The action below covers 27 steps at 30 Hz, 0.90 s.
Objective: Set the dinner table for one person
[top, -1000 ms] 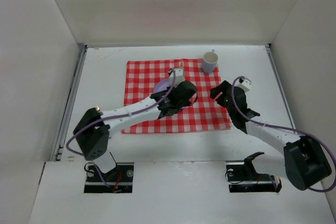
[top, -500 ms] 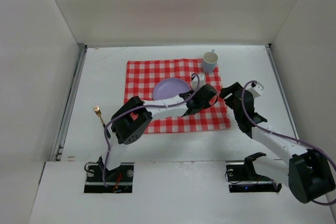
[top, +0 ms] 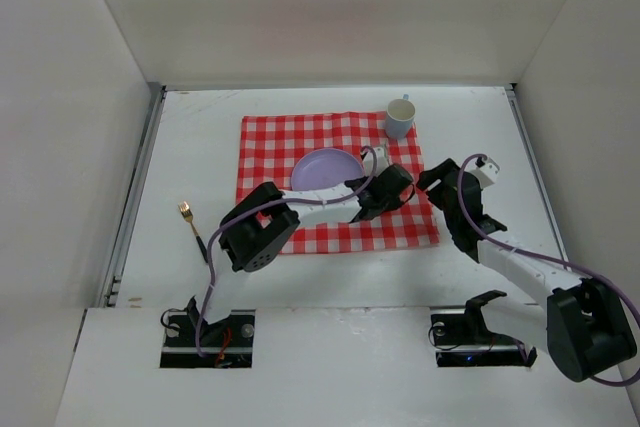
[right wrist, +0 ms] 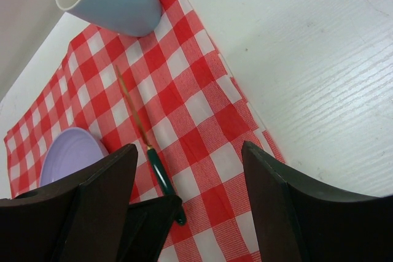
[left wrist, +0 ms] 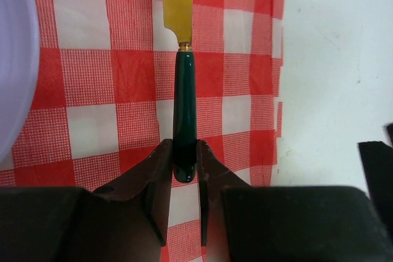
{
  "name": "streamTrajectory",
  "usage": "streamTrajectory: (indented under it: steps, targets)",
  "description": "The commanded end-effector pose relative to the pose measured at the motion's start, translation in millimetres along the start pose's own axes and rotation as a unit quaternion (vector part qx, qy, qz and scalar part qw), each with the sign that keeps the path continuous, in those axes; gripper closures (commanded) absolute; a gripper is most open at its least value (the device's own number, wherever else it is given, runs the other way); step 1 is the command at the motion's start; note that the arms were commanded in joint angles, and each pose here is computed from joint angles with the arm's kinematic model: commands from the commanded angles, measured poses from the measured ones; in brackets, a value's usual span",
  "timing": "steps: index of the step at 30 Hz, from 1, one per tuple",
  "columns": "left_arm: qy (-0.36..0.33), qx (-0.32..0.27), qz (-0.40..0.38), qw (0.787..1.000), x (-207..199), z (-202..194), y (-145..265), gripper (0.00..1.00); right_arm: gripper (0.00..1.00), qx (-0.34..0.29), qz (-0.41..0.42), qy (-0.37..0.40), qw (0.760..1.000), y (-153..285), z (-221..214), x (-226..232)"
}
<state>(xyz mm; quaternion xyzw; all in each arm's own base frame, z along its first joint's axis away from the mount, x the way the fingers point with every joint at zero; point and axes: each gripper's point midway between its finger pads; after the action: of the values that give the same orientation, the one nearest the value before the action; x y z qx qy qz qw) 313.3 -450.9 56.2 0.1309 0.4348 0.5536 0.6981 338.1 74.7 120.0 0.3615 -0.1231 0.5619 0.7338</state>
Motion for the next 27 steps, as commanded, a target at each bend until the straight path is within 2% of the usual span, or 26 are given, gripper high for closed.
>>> streamTrajectory:
  steps: [1,8,16,24,27]
  targets:
    - [0.038,0.004,-0.018,0.999,-15.7,4.5,-2.4,0.98,0.25,-0.013,0.023,-0.013,1.000,-0.8,8.3,12.3]
    - [0.043,0.017,0.000,0.999,-5.5,-6.8,-10.1,0.95,0.25,-0.016,0.028,-0.016,0.999,1.5,10.0,13.7]
    - [0.043,0.002,-0.003,0.999,-9.0,2.2,0.4,0.73,0.25,-0.019,0.030,-0.017,0.999,1.7,11.6,14.4]
    - [-0.020,-0.055,-0.024,0.998,-1.8,44.0,68.7,0.65,0.25,-0.018,0.029,-0.017,0.999,0.3,9.9,13.4]
    - [-0.049,-0.092,-0.006,0.995,40.4,65.6,100.3,0.65,0.28,-0.021,0.035,-0.019,0.999,0.6,11.6,16.5]
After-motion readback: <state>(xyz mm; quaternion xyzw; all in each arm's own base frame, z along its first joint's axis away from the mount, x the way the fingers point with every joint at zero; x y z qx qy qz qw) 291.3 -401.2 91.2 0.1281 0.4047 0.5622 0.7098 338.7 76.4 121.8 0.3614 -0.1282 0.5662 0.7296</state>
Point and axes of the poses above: each gripper's point midway between its finger pads, its own y axis back along the fingers, its own x axis along the line the jaws close on, z = x × y, and after that the axes turned 1 degree about -y, right-handed
